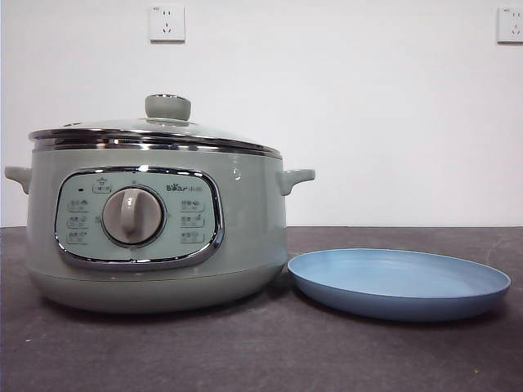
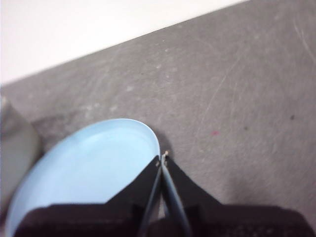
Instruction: Take the pumpkin out from the steamer,put the pumpkin in the blue plate,close the lid
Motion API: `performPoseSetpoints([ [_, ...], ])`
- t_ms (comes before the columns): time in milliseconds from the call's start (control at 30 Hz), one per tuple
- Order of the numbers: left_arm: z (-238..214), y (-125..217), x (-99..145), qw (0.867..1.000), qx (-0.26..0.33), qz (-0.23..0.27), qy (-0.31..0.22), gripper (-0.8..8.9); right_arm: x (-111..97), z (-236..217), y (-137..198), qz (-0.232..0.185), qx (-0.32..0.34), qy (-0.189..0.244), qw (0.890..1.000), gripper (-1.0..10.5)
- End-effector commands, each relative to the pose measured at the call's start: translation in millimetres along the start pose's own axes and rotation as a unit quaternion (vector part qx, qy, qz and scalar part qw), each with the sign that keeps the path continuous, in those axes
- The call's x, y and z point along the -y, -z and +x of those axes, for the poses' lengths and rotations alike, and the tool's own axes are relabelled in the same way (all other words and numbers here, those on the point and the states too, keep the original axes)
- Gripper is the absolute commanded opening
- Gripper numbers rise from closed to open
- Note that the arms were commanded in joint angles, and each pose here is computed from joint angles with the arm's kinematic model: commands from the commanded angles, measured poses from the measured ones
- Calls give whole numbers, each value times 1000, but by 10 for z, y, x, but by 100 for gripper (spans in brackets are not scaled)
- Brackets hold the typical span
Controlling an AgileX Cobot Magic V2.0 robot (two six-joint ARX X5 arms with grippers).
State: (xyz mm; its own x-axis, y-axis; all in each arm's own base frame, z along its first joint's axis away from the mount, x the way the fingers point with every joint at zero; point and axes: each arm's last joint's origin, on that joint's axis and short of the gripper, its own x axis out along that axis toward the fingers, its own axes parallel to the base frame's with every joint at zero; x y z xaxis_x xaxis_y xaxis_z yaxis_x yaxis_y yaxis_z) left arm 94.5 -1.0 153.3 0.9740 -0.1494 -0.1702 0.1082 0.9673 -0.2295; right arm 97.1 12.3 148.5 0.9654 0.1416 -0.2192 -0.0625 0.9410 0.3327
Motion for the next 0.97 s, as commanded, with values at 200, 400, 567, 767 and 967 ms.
performPoseSetpoints([
  [200,3,32,32,994,-24,-89,67,-4,12,11,29,62,-1,4,998,1],
  [400,-17,-69,57,991,4,-107,77,-7,-43,-41,-114,61,16,-8,998,-4],
  [567,-97,-299,120,991,27,-101,83,-7,-147,-132,-400,54,41,-18,998,-9],
  [767,-165,-658,206,992,39,-89,86,-7,-289,-200,-794,46,56,-24,997,-8],
  [967,-147,-1058,292,993,29,-65,98,-7,-445,-200,-1218,5,63,-31,998,-1],
])
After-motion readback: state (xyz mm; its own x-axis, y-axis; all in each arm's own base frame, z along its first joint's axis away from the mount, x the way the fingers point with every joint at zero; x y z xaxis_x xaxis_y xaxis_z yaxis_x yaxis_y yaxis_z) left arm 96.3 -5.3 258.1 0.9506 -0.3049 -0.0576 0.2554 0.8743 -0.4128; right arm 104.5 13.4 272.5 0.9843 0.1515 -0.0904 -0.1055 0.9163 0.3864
